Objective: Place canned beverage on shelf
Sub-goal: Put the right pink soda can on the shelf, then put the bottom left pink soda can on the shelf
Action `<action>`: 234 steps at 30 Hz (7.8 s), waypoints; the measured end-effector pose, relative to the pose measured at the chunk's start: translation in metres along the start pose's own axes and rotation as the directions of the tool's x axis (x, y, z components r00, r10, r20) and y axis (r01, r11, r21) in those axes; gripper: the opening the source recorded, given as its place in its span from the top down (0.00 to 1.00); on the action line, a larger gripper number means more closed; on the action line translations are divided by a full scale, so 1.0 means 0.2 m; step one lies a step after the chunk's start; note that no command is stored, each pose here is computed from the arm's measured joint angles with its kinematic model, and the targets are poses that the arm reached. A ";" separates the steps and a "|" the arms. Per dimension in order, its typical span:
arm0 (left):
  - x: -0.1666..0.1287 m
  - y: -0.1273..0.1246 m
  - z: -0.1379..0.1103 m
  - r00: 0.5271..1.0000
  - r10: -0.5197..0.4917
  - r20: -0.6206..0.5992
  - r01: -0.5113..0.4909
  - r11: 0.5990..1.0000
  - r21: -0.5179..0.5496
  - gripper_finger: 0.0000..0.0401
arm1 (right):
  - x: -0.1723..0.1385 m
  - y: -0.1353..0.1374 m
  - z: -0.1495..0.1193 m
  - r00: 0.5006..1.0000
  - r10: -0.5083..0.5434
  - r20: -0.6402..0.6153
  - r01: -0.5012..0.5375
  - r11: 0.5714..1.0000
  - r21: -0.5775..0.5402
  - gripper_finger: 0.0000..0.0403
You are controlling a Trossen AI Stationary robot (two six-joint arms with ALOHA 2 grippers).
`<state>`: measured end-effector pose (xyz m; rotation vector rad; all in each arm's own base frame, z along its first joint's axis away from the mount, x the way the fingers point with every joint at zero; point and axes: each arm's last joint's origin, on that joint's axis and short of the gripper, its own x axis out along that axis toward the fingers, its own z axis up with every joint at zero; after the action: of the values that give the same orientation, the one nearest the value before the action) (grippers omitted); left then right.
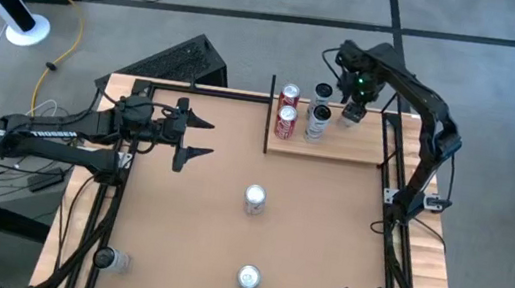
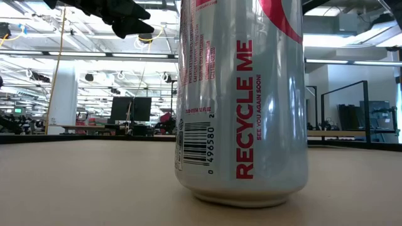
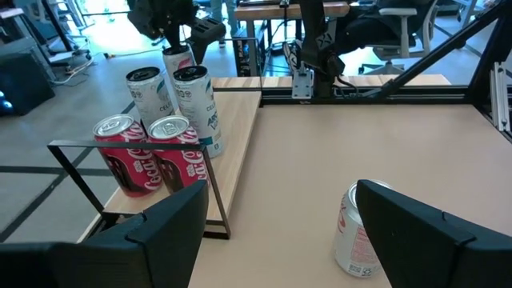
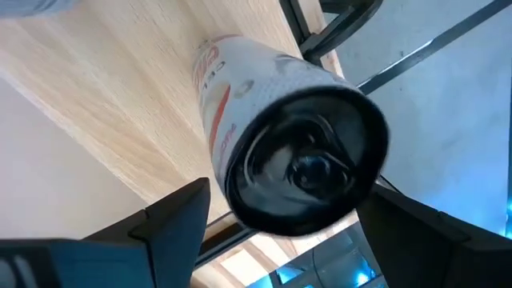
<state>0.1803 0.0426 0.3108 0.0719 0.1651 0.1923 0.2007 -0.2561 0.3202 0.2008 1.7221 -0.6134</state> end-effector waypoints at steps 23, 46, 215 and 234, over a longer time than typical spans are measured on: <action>0.00 0.00 -0.02 0.999 0.012 -0.036 -0.013 1.000 -0.005 0.25 | -0.18 0.10 -0.43 0.930 0.025 0.367 -0.087 0.985 0.151 0.71; 0.00 0.00 -0.02 0.999 0.012 -0.035 -0.013 1.000 -0.010 0.25 | 0.15 -0.07 -0.31 0.881 -0.010 0.473 -0.148 0.944 0.295 0.96; -0.26 -1.09 0.15 0.265 -0.267 -0.926 -0.010 0.960 -0.280 0.13 | -0.25 2.09 -0.63 -0.018 0.660 0.751 -0.222 0.730 -0.647 0.94; -0.64 -1.27 0.11 0.334 -0.288 -0.897 -0.153 0.923 -0.353 0.14 | -0.25 2.09 -0.64 -0.017 0.663 0.749 -0.220 0.728 -0.649 0.94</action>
<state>0.1060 -0.2322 0.3300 -0.4809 1.3522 0.1534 0.2933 0.1710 0.2629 0.0545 0.2790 0.1839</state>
